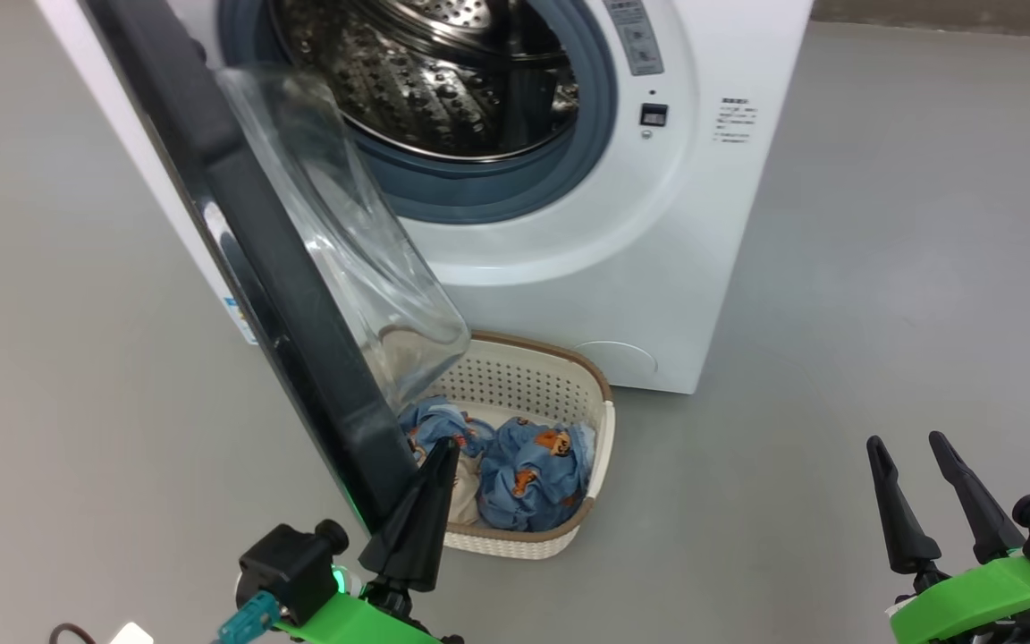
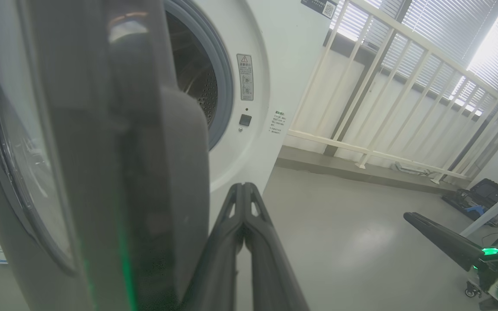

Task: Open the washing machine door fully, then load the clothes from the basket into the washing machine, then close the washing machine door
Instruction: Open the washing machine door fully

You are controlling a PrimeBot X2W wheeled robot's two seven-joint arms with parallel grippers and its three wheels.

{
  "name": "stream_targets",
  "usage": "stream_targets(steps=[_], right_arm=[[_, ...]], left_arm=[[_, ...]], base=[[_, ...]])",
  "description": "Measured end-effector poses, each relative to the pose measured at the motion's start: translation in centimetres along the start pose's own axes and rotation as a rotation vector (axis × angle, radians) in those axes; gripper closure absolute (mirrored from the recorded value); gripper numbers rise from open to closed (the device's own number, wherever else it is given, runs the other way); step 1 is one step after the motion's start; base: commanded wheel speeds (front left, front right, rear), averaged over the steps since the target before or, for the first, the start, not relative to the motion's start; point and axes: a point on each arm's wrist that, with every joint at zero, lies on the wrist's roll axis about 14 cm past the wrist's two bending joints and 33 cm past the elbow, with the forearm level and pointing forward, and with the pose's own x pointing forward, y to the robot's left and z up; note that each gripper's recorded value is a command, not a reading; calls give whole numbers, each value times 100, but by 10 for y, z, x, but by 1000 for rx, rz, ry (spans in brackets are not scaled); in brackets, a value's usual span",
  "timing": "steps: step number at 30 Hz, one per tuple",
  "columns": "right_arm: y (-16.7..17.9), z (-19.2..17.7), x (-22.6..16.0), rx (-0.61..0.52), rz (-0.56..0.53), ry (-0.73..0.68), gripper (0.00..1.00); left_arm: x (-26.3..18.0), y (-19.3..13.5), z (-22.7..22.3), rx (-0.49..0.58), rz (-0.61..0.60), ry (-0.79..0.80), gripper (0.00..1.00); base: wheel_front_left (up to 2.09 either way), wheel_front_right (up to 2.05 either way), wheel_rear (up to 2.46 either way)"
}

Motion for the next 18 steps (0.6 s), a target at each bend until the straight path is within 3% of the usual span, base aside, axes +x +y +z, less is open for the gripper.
stream_targets(steps=[18], right_arm=[[37, -8, 33, -15, 126, 24, 0]], left_arm=[[-27, 37, 15, 22, 143, -42, 100]], base=[[0, 0, 0]])
